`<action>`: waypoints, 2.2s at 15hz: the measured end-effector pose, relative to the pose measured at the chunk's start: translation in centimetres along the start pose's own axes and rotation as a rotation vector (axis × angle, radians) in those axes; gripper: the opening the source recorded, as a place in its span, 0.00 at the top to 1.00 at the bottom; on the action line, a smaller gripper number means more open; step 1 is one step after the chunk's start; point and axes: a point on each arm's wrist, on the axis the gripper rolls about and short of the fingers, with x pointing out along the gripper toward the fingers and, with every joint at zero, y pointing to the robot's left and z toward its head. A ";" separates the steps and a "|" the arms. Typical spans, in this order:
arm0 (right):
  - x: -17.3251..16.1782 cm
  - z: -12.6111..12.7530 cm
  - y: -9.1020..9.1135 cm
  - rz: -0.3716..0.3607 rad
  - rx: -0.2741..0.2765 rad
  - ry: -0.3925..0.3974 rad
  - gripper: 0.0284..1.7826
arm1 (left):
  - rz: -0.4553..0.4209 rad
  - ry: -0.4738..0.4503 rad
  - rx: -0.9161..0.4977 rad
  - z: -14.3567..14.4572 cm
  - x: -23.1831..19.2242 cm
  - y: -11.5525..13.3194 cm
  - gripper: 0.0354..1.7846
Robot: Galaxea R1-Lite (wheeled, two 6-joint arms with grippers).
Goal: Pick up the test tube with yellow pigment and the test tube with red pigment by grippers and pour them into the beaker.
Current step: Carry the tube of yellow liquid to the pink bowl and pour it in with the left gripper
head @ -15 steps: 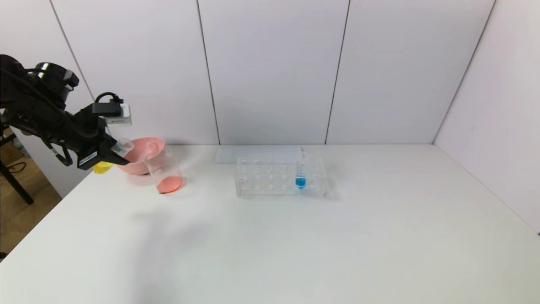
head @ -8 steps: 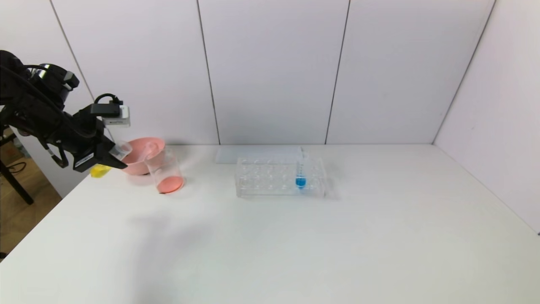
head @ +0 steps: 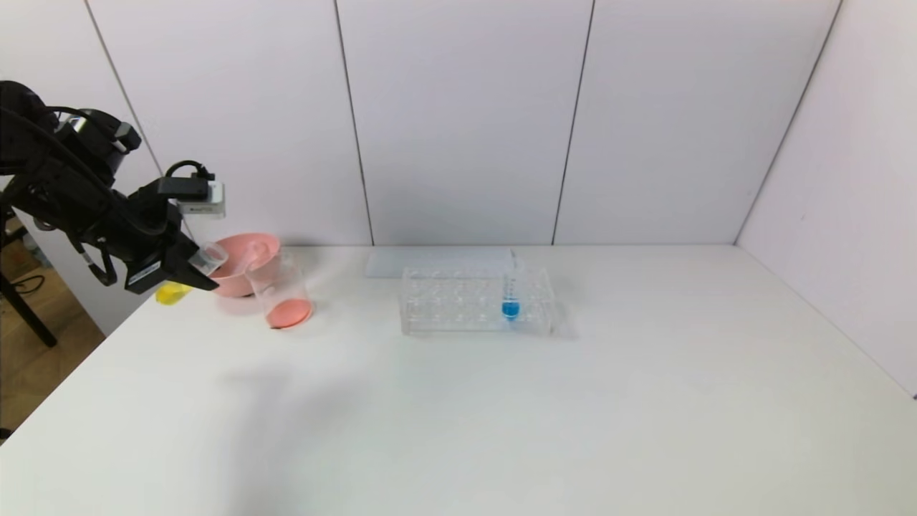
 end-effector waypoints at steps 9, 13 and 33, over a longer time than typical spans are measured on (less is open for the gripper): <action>0.0 0.0 0.0 0.000 0.000 0.000 0.05 | 0.009 0.083 0.021 0.3 0.8 0.3 0.75; 0.0 0.0 0.0 0.000 0.000 0.000 0.05 | 0.056 0.116 0.034 0.3 1.1 0.9 0.75; 0.0 0.0 0.0 0.000 0.000 0.000 0.05 | 0.107 0.220 0.069 1.4 3.9 1.6 0.75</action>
